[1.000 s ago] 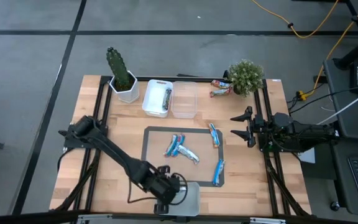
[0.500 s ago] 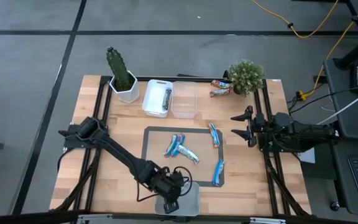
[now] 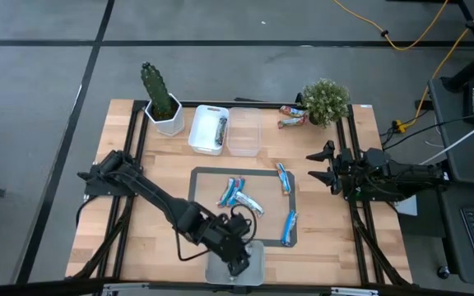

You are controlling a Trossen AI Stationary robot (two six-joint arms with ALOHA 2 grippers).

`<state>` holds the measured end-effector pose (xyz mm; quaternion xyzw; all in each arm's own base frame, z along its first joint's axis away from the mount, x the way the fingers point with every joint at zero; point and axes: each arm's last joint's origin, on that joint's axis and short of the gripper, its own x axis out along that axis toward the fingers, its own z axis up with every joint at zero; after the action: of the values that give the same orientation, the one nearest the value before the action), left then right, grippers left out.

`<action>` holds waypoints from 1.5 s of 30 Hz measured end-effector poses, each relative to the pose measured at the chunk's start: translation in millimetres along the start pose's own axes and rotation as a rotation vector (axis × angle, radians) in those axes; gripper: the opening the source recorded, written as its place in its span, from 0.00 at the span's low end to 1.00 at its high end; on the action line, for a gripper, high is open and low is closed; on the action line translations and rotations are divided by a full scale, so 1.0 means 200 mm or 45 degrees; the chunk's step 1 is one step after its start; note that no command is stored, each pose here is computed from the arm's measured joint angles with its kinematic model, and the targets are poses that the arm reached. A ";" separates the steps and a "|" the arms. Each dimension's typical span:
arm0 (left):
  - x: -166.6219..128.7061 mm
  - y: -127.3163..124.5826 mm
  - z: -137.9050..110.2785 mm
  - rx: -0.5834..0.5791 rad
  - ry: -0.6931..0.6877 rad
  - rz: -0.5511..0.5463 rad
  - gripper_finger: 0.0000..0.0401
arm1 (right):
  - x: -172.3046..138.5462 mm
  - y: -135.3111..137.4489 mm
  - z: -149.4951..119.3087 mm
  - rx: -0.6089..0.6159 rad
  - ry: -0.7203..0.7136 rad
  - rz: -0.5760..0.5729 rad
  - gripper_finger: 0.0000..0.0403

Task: Pick and place Granola Bars by type
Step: Put the red granola bar into the transparent bin

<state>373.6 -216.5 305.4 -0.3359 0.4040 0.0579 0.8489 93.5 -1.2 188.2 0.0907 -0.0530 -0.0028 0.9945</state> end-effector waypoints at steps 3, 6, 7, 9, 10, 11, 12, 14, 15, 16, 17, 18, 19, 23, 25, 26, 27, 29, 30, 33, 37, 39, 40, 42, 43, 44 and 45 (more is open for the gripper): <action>-0.09 -0.01 0.08 0.015 -0.084 0.039 0.53 | 0.00 0.00 0.01 0.057 -0.019 0.003 0.69; -0.17 0.00 0.15 0.097 -0.163 0.093 0.51 | 0.00 0.00 0.04 0.135 -0.101 -0.009 0.69; -0.21 0.01 0.18 0.131 -0.185 0.126 0.50 | 0.00 0.00 0.05 0.135 -0.124 -0.006 0.69; -0.26 0.04 0.23 0.180 -0.248 0.196 0.50 | 0.00 0.01 0.07 0.128 -0.180 0.007 0.69; -0.30 0.06 0.26 0.198 -0.277 0.241 0.49 | -0.01 0.01 0.08 0.129 -0.208 0.014 0.69; -0.33 0.08 0.28 0.219 -0.312 0.294 0.49 | -0.01 0.01 0.09 0.132 -0.231 0.018 0.69; -0.37 0.11 0.31 0.239 -0.349 0.344 0.49 | -0.01 0.01 0.09 0.135 -0.250 0.023 0.69; -0.44 0.16 0.35 0.274 -0.417 0.460 0.48 | -0.01 0.02 0.11 0.136 -0.299 0.035 0.69; -0.47 0.19 0.37 0.291 -0.443 0.526 0.48 | -0.02 0.02 0.12 0.137 -0.320 0.040 0.69; -0.50 0.22 0.38 0.310 -0.463 0.592 0.48 | -0.02 0.02 0.12 0.138 -0.330 0.042 0.69; -0.53 0.25 0.39 0.327 -0.481 0.666 0.47 | -0.02 0.02 0.13 0.140 -0.338 0.045 0.69; -0.56 0.28 0.40 0.338 -0.500 0.733 0.47 | -0.02 0.02 0.13 0.156 -0.347 0.051 0.69; -0.59 0.30 0.42 0.347 -0.517 0.800 0.47 | -0.02 0.02 0.13 0.195 -0.349 0.067 0.69; -0.67 0.44 0.48 0.358 -0.506 1.037 0.47 | -0.02 0.02 0.13 0.364 -0.323 0.116 0.69; -0.68 0.51 0.51 0.343 -0.431 1.111 0.47 | -0.02 0.02 0.12 0.359 -0.318 0.097 0.69; -0.69 0.54 0.52 0.329 -0.379 1.134 0.47 | -0.02 0.02 0.12 0.355 -0.320 0.084 0.69; -0.69 0.58 0.54 0.323 -0.324 1.153 0.47 | -0.02 0.02 0.12 0.353 -0.322 0.079 0.69; -0.67 0.64 0.57 0.324 -0.235 1.181 0.47 | -0.02 0.02 0.12 0.349 -0.322 0.079 0.69; -0.66 0.67 0.58 0.333 -0.201 1.200 0.47 | -0.02 0.02 0.12 0.345 -0.322 0.078 0.69; -0.59 0.75 0.61 0.305 -0.174 1.231 0.47 | -0.02 0.02 0.12 0.327 -0.317 0.068 0.69; -0.47 0.84 0.60 0.240 -0.138 1.195 0.47 | -0.01 0.02 0.12 0.328 -0.307 0.060 0.69; -0.38 0.88 0.58 0.194 -0.109 1.129 0.47 | -0.01 0.02 0.11 0.327 -0.293 0.055 0.69; -0.34 0.90 0.56 0.169 -0.090 1.088 0.47 | -0.01 0.02 0.11 0.328 -0.285 0.052 0.69; -0.24 0.94 0.52 0.129 -0.051 0.992 0.47 | -0.01 0.01 0.09 0.327 -0.254 0.042 0.69; -0.20 0.96 0.50 0.113 -0.033 0.943 0.47 | -0.01 0.01 0.09 0.327 -0.236 0.036 0.69; -0.16 0.98 0.48 0.096 -0.015 0.897 0.47 | -0.01 0.01 0.08 0.327 -0.218 0.030 0.69; -0.12 1.00 0.45 0.076 0.004 0.852 0.48 | -0.01 0.01 0.07 0.330 -0.202 0.024 0.69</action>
<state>342.7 -2.4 258.1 -0.1598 0.4948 0.3211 0.7916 90.7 -2.0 203.0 0.2173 -0.1321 0.0064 0.9671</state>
